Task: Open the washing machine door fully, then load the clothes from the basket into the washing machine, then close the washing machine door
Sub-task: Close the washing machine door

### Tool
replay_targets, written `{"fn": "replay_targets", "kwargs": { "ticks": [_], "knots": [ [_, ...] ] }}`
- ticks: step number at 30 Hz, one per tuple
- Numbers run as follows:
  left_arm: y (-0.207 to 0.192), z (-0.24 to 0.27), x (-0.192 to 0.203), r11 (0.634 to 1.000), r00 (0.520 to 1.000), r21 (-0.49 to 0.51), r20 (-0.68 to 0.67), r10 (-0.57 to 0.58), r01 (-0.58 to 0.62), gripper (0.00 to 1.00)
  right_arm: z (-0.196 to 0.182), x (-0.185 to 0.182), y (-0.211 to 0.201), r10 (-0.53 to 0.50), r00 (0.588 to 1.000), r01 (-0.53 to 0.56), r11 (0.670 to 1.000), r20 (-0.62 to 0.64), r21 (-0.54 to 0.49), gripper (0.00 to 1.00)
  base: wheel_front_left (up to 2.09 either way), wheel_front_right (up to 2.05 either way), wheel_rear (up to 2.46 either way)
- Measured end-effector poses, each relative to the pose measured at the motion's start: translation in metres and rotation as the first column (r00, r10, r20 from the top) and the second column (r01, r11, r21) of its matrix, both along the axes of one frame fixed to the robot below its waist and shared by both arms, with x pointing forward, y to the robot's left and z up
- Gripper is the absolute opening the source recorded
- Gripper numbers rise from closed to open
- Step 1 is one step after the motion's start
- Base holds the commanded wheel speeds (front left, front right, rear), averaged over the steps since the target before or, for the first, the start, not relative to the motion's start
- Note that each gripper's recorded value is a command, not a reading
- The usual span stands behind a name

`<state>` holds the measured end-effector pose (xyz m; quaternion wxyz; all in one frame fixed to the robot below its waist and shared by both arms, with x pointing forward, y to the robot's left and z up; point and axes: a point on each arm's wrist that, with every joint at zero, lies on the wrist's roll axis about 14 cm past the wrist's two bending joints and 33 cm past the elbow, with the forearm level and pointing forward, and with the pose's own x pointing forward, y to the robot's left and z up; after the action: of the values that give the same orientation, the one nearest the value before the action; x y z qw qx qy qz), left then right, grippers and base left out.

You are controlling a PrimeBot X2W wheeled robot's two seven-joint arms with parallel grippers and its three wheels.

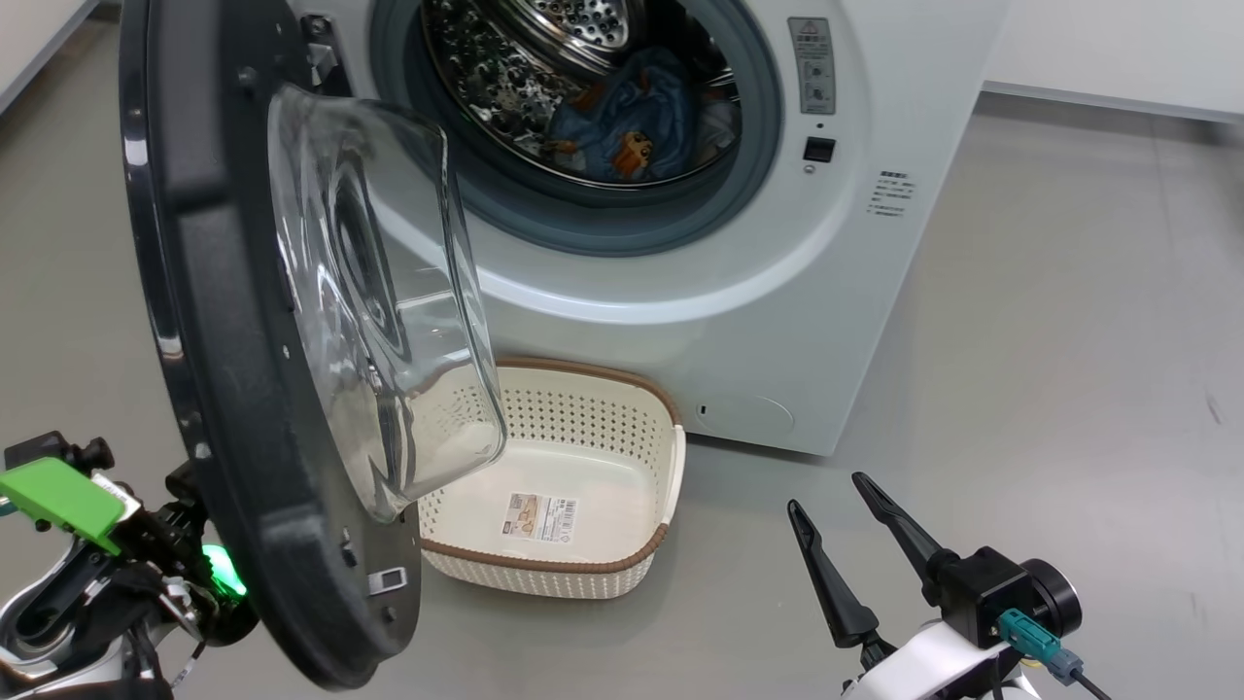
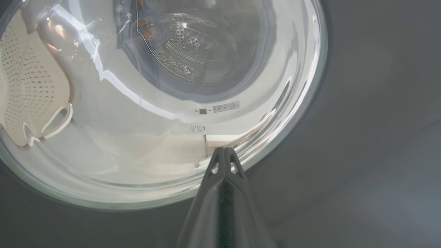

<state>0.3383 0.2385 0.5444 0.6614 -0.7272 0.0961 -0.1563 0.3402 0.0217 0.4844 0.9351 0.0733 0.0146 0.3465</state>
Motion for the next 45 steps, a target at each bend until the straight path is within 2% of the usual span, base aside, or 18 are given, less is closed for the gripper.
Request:
{"fn": "replay_targets", "kwargs": {
  "ticks": [5, 16, 25, 41, 45],
  "knots": [
    [-0.019, 0.005, 0.010, 0.999, 0.999, -0.001, 0.016, -0.045, 0.045, 0.00, 0.000, 0.000, -0.011, -0.037, 0.999, 0.037, 0.999, 0.002, -0.002, 1.00, 0.00, 0.00, 0.00],
    [-0.074, 0.010, 0.034, 0.984, 0.988, -0.100, 0.040, -0.146, 0.149, 0.00, 0.001, -0.004, -0.034, -0.110, 0.994, 0.110, 0.994, 0.008, -0.009, 1.00, 0.00, 0.00, 0.00],
    [-0.124, 0.007, 0.045, 0.972, 0.975, -0.074, 0.038, -0.220, 0.222, 0.00, 0.006, -0.005, -0.049, -0.161, 0.987, 0.161, 0.987, 0.022, -0.008, 1.00, 0.00, 0.00, 0.00],
    [-0.168, -0.007, 0.059, 0.970, 0.971, -0.037, -0.008, -0.240, 0.239, 0.00, 0.005, -0.005, -0.082, -0.269, 0.963, 0.270, 0.963, 0.021, -0.011, 1.00, 0.00, 0.00, 0.00],
    [-0.171, -0.014, 0.061, 0.975, 0.976, 0.043, -0.020, -0.218, 0.218, 0.00, 0.005, -0.004, -0.084, -0.276, 0.961, 0.276, 0.961, 0.018, -0.010, 1.00, 0.00, 0.00, 0.00]
  ]
}}
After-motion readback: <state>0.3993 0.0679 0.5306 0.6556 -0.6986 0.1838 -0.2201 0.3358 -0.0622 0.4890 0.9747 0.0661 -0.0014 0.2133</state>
